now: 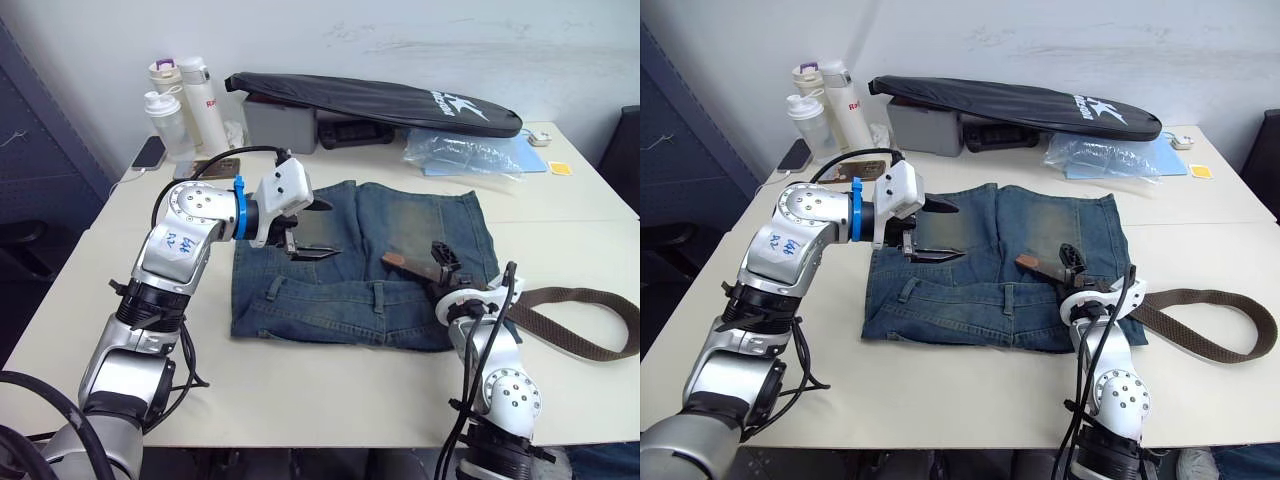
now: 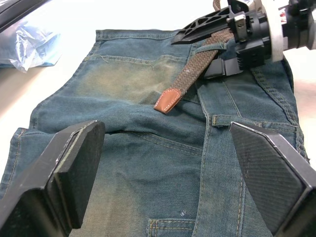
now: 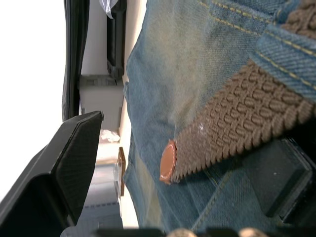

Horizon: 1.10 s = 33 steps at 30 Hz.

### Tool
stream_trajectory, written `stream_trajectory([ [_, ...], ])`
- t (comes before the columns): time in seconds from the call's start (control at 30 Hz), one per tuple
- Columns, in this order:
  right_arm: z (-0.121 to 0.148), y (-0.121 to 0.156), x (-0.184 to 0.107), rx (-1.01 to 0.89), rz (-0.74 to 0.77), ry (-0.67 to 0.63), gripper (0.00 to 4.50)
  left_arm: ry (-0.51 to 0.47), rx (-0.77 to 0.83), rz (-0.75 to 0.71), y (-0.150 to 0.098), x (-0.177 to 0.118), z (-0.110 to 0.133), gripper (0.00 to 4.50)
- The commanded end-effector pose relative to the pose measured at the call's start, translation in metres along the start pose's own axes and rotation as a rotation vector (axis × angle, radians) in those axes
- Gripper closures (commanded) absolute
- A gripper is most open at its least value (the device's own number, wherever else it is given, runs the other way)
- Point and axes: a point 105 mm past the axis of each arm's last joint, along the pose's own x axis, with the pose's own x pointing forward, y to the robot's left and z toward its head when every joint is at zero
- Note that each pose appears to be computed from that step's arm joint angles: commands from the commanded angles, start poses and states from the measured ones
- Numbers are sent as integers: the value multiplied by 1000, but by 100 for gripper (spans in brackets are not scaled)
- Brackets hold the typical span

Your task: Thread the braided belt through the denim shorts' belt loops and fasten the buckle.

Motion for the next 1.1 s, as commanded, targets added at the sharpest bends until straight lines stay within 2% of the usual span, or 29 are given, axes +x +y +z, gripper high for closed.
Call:
stream_trajectory([
  [0.03,-8,-35,-4,34,-123,8,124,-19,46,13,1,-3,9,0],
  [0.23,-1,-26,-10,32,-44,19,436,-8,45,20,2,-6,5,0],
  [0.37,7,-7,-14,32,73,28,436,-1,47,16,1,-5,3,0],
  [0.47,24,20,-23,32,266,-4,436,0,52,12,2,-5,3,0],
  [0.53,26,27,-29,20,328,24,436,1,54,11,2,-5,3,0],
  [0.67,21,28,-49,-46,424,162,436,4,60,6,2,-5,4,0],
  [0.8,28,23,-60,-167,487,223,436,6,63,5,2,-5,4,0],
  [0.9,26,26,-62,-244,530,241,436,6,58,11,3,-6,3,0],
  [1.1,10,17,-49,-447,505,253,436,10,46,10,-1,-7,1,0],
])
